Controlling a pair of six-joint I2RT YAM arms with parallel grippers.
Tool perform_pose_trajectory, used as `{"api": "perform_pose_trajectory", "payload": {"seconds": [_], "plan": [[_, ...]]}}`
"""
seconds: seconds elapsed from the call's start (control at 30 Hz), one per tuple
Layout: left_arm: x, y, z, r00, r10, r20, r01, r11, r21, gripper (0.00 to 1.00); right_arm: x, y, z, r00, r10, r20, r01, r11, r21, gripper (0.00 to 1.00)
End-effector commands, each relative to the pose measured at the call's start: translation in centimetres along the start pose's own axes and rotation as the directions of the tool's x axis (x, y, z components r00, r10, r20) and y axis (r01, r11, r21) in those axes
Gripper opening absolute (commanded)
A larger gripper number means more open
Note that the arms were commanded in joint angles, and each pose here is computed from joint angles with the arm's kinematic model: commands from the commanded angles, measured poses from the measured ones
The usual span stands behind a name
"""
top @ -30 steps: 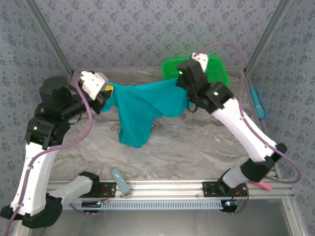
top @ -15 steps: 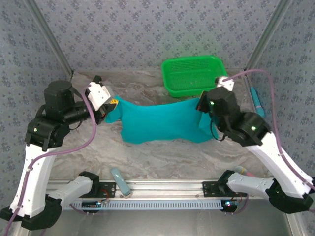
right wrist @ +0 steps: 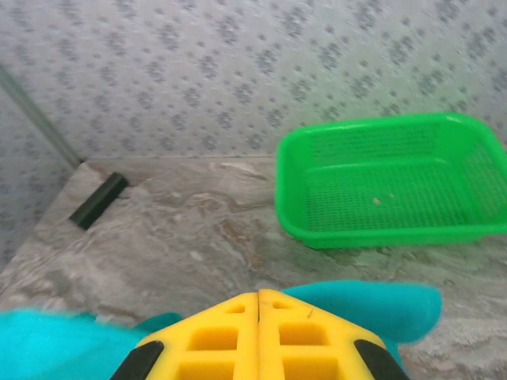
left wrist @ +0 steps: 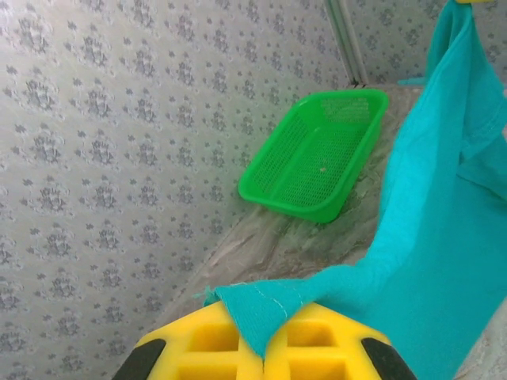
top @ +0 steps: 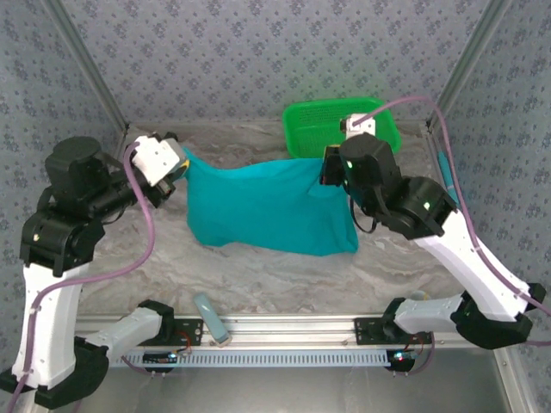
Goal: Fold the inside-out t-shirt
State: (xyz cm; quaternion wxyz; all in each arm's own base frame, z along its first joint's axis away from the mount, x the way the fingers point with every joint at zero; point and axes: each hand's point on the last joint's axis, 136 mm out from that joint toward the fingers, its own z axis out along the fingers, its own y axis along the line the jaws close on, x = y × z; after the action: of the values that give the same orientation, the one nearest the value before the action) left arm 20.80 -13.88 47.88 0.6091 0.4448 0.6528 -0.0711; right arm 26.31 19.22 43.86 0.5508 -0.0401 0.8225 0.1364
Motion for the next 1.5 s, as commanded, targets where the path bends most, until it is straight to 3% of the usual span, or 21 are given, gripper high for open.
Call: {"api": "perform_pose_trajectory", "payload": {"seconds": [0.0, 0.1, 0.2, 0.3, 0.47, 0.53, 0.63, 0.83, 0.93, 1.0, 1.03, 1.1, 1.13, 1.2, 1.3, 1.37, 1.47], "plan": [[-3.8, -2.5, -4.1, 0.987, 0.038, 0.155, -0.051, 0.995, 0.080, 0.00, -1.0, 0.7, -3.6, 0.995, -0.074, 0.065, 0.076, 0.997, -0.028, 0.00], [-6.9, -3.7, -7.0, 0.955, 0.039, 0.295, -0.076, 0.991, 0.114, 0.00, -1.7, 2.9, -6.9, 0.991, -0.073, 0.113, 0.087, 0.989, -0.122, 0.00], [-9.0, -3.2, -8.3, 0.940, 0.025, 0.341, -0.065, 0.992, 0.107, 0.00, -3.7, 4.2, -9.6, 0.983, -0.036, 0.179, 0.072, 0.978, -0.197, 0.00], [-10.4, -2.1, -8.2, 0.940, 0.022, 0.339, -0.060, 0.993, 0.101, 0.00, -5.7, 3.6, -11.0, 0.968, -0.012, 0.252, 0.058, 0.983, -0.176, 0.00], [-10.5, 0.5, -5.0, 0.964, 0.013, 0.265, -0.036, 0.996, 0.079, 0.00, -7.7, 2.9, -10.6, 0.952, -0.012, 0.305, 0.050, 0.992, -0.119, 0.00], [-9.2, 1.6, -2.7, 0.981, 0.016, 0.192, -0.029, 0.997, 0.067, 0.00, -7.8, 2.2, -8.7, 0.962, -0.002, 0.272, 0.024, 0.997, -0.076, 0.00], [-5.8, 3.3, 2.0, 0.999, 0.001, 0.053, -0.005, 0.997, 0.074, 0.00, -5.3, 1.6, -3.0, 0.991, 0.057, 0.117, -0.050, 0.997, -0.064, 0.00], [6.0, 6.3, 11.4, 0.967, -0.145, -0.210, 0.171, 0.979, 0.111, 0.00, 3.6, 1.8, 10.0, 0.969, 0.165, -0.184, -0.163, 0.986, 0.026, 0.00], [13.9, 5.9, 15.4, 0.911, -0.205, -0.359, 0.274, 0.949, 0.153, 0.00, 9.1, 3.2, 16.1, 0.928, 0.187, -0.323, -0.183, 0.982, 0.040, 0.00], [20.1, 5.5, 17.8, 0.839, -0.214, -0.500, 0.330, 0.931, 0.155, 0.04, 12.7, 4.0, 20.0, 0.891, 0.175, -0.419, -0.177, 0.984, 0.034, 0.05], [22.6, 5.4, 18.8, 0.808, -0.218, -0.548, 0.353, 0.923, 0.152, 0.10, 13.3, 3.7, 21.4, 0.877, 0.187, -0.443, -0.183, 0.982, 0.051, 0.11], [27.8, 6.2, 21.1, 0.738, -0.259, -0.623, 0.398, 0.913, 0.092, 0.38, 15.2, 2.7, 24.0, 0.831, 0.212, -0.514, -0.204, 0.976, 0.073, 0.27], [29.8, 6.7, 21.9, 0.702, -0.287, -0.652, 0.416, 0.908, 0.049, 0.46, 15.5, 1.8, 25.0, 0.822, 0.215, -0.527, -0.203, 0.976, 0.081, 0.33], [31.7, 7.5, 22.8, 0.656, -0.336, -0.675, 0.440, 0.898, -0.019, 0.50, 16.5, -0.3, 25.5, 0.796, 0.219, -0.564, -0.183, 0.976, 0.121, 0.44], [31.6, 8.6, 23.6, 0.641, -0.446, -0.624, 0.484, 0.867, -0.123, 0.50, 18.2, -3.5, 25.0, 0.778, 0.129, -0.615, -0.083, 0.991, 0.103, 0.48], [31.0, 8.7, 23.5, 0.607, -0.557, -0.566, 0.551, 0.809, -0.205, 0.50, 19.8, -5.0, 24.7, 0.762, 0.044, -0.646, -0.018, 0.999, 0.047, 0.48], [30.0, 6.6, 23.1, 0.497, -0.717, -0.489, 0.700, 0.664, -0.262, 0.48, 22.4, -8.5, 24.4, 0.733, 0.006, -0.680, 0.062, 0.995, 0.076, 0.48]]}}
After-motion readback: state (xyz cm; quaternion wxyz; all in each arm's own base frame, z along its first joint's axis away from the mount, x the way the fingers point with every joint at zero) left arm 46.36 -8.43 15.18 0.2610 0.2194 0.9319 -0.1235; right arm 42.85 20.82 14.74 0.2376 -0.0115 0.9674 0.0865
